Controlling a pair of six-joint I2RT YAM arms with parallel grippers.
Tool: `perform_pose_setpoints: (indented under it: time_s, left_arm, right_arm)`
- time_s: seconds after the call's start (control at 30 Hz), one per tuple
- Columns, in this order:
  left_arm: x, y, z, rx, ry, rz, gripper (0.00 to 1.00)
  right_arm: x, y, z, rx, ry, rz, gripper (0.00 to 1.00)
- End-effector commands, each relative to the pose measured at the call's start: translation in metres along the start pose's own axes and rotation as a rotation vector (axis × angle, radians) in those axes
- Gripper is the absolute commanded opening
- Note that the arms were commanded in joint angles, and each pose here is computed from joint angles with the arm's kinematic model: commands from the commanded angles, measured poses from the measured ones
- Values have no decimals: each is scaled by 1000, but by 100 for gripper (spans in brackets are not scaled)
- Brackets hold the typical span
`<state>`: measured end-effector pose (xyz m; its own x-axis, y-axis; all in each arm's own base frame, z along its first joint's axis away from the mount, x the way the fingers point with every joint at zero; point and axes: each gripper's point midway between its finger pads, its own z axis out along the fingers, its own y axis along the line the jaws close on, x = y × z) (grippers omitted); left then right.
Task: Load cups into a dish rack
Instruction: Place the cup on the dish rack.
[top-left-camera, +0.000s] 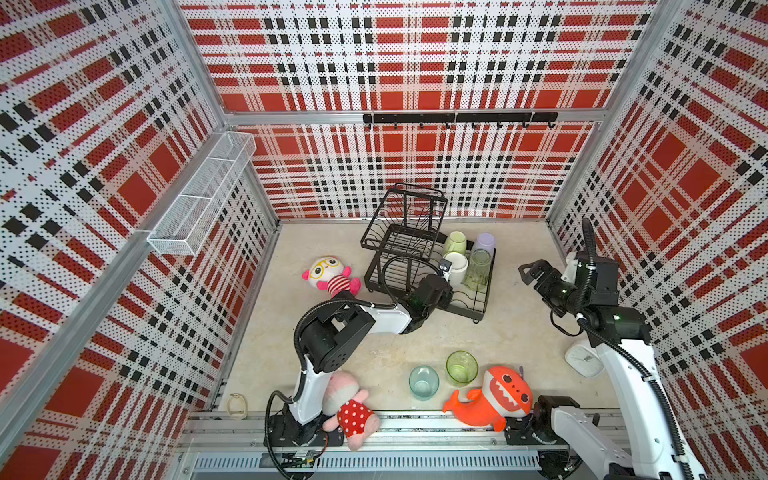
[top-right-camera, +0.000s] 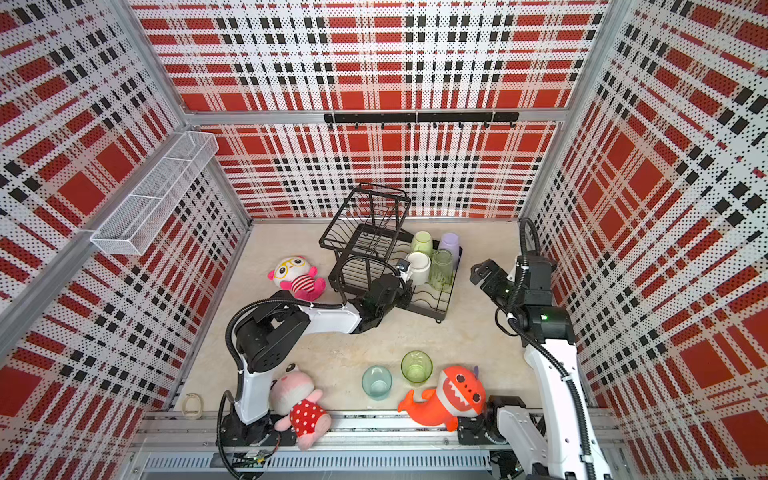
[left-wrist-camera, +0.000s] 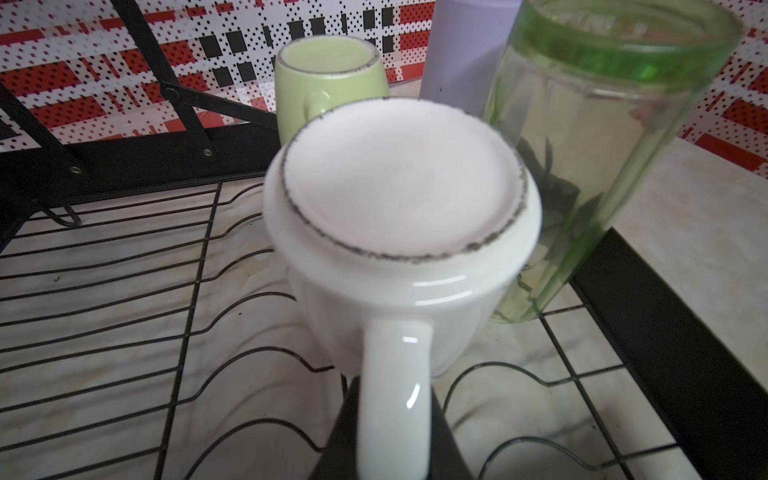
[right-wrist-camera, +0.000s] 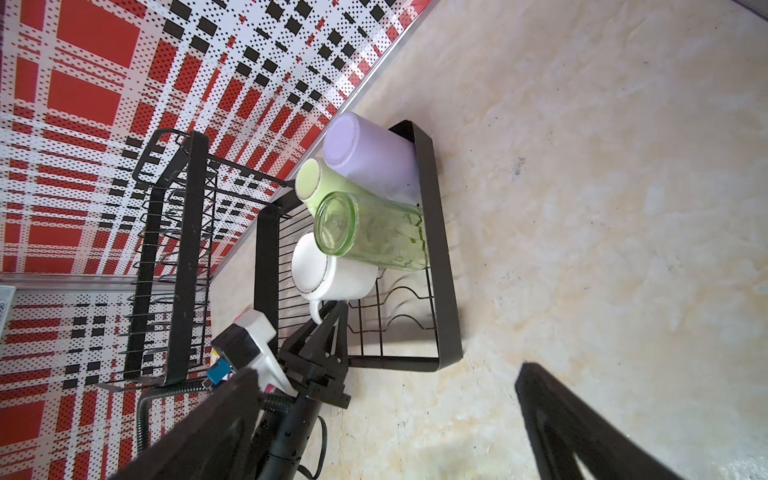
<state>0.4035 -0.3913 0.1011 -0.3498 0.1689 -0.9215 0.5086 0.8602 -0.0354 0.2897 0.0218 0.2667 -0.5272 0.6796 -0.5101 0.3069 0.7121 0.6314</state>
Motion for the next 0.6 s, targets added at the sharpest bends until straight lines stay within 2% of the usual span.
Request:
perform_pose_setpoints:
  time_s: [0.0,0.57]
  left_arm:
    - [-33,7,8,-19,-102,-29,0]
    - [-34,16,6,-17,-67,-187,0]
  right_arm:
    - [-8,2,-7,7,-30,-14,100]
    - [-8,4,-7,3,-24,-13,100]
